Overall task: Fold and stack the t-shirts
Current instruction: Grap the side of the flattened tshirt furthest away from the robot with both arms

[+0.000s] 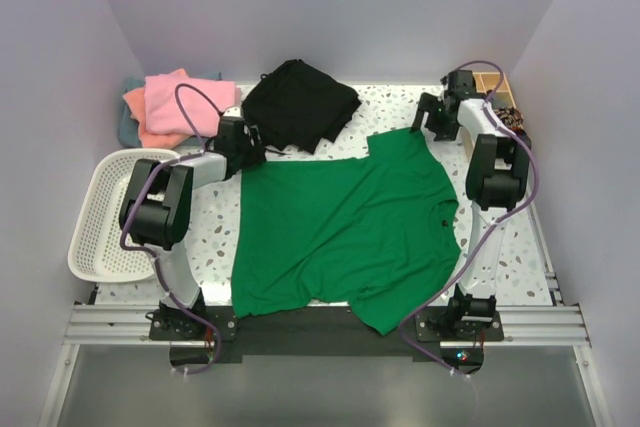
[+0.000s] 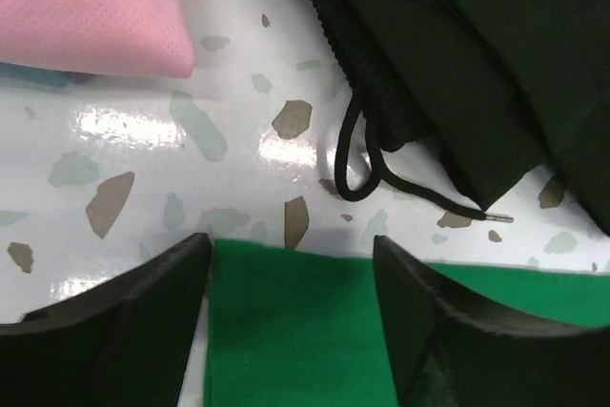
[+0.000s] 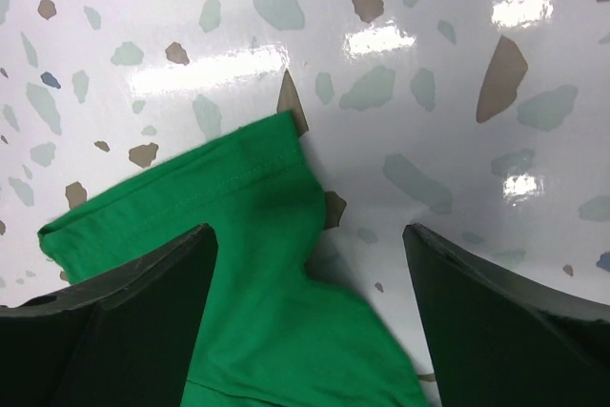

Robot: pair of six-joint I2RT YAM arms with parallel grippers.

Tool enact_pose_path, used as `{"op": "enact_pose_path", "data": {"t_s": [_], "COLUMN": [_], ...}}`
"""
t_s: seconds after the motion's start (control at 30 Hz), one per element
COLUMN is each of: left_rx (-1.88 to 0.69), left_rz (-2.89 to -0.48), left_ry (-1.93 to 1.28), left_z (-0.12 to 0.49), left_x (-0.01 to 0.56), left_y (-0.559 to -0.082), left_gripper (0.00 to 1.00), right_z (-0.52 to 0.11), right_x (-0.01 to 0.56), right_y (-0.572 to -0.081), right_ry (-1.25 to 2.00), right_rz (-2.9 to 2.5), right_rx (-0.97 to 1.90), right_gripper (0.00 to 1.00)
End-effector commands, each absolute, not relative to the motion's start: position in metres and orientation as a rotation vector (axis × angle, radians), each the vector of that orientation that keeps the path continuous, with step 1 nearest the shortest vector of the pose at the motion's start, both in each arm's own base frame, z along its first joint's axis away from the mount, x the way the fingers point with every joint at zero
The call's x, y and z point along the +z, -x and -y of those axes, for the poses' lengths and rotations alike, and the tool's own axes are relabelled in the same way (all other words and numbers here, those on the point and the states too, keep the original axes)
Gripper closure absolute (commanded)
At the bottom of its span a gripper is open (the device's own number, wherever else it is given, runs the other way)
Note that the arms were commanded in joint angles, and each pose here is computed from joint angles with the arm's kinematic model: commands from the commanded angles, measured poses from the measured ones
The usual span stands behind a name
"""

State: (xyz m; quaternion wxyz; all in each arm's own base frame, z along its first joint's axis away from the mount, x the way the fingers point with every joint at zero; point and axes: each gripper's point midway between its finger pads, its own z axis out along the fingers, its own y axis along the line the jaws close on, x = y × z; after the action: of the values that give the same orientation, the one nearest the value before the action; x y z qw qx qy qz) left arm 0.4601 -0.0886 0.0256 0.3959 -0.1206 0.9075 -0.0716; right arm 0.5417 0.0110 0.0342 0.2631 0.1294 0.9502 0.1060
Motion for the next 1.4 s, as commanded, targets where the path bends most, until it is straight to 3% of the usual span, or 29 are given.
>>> {"op": "enact_pose_path", "data": {"t_s": [0.0, 0.03, 0.2, 0.37, 0.4, 0.53, 0.8, 0.97, 1.37], "left_rx": [-0.267, -0.272, -0.27, -0.268, -0.269, -0.233, -0.233, -0.23, -0.245], "left_rz": [-2.344, -2.359, -2.378, -2.373, -2.367, -2.366, -2.277, -2.196, -2.125], "left_ry": [0.279, 0.284, 0.292, 0.284, 0.28, 0.271, 0.281, 0.3, 0.308], "left_z": [0.098, 0.098, 0.096, 0.097, 0.097, 0.093, 0.085, 0.075, 0.068], "left_x": [0.015, 0.009, -0.001, 0.001, 0.003, 0.007, 0.043, 0.078, 0.106], "left_y": [-0.446, -0.439, -0.428, -0.433, -0.436, -0.441, -0.464, -0.48, -0.473], "left_gripper": [0.36, 0.43, 0.5, 0.64, 0.68, 0.77, 1.0, 1.0, 1.0], "right_z": [-0.026, -0.028, -0.042, -0.049, -0.049, -0.048, -0.044, -0.036, -0.042], "right_x": [0.02, 0.017, 0.009, -0.005, -0.006, 0.001, 0.056, 0.098, 0.098], "right_y": [-0.54, -0.54, -0.536, -0.538, -0.539, -0.55, -0.571, -0.572, -0.56], "right_ry": [-0.297, -0.299, -0.291, -0.291, -0.296, -0.291, -0.245, -0.209, -0.211], "right_rz": [-2.609, -2.609, -2.617, -2.633, -2.633, -2.588, -2.407, -2.323, -2.307], "right_rx": [0.408, 0.433, 0.545, 0.593, 0.6, 0.598, 0.604, 0.553, 0.647], "right_gripper": [0.21, 0.24, 0.4, 0.75, 0.86, 1.0, 1.0, 1.0, 1.0]}}
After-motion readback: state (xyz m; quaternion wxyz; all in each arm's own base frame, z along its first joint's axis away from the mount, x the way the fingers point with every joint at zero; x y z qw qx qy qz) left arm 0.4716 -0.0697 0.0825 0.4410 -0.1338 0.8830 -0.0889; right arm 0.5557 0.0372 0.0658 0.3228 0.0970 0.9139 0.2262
